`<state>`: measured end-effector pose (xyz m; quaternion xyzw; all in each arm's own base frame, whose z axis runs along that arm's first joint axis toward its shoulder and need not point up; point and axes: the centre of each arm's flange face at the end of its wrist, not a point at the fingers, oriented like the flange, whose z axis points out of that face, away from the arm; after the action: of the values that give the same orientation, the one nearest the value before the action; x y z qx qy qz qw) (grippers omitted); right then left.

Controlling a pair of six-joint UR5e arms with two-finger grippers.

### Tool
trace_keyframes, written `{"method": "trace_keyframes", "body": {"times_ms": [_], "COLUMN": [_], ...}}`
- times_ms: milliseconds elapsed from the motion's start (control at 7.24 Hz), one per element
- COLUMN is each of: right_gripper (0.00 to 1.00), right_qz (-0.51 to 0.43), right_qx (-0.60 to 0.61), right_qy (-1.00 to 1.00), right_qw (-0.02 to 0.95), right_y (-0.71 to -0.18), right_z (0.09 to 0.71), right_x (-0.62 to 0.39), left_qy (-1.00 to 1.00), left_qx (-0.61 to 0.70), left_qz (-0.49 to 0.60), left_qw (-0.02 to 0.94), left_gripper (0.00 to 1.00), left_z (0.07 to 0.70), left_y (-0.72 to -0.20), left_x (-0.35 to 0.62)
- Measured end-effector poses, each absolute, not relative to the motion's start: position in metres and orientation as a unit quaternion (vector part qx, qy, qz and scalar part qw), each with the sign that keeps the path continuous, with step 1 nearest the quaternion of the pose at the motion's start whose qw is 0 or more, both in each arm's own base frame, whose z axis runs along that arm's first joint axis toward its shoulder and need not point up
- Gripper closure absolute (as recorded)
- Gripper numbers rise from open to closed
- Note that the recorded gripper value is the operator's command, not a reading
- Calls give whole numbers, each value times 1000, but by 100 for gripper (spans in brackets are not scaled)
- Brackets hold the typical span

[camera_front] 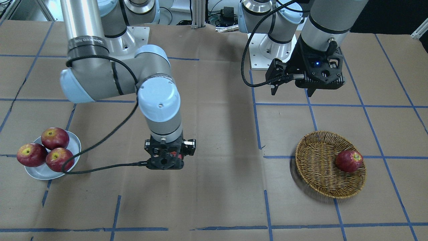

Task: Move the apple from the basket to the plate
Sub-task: 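Carry the apple with the right gripper over the white plate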

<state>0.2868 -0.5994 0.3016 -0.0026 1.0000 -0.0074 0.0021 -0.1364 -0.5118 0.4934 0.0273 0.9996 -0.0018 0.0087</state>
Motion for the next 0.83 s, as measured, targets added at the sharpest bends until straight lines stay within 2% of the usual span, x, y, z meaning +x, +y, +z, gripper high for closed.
{"method": "trace_keyframes", "body": {"times_ms": [415, 829], "right_gripper": [58, 58], "right_qz": [-2, 17], "right_qx": [-32, -97], "right_qy": [999, 995], "right_qw": [-2, 4], "right_y": [-601, -593], "right_z": [332, 314], "right_x": [139, -22], "left_qy": [1000, 1000], "left_qx": [27, 29], "left_qz": [0, -1], "left_qw": [8, 9], "left_gripper": [1, 1], "left_z": [492, 493], "left_y": [-513, -512], "left_x": [-137, -136]}}
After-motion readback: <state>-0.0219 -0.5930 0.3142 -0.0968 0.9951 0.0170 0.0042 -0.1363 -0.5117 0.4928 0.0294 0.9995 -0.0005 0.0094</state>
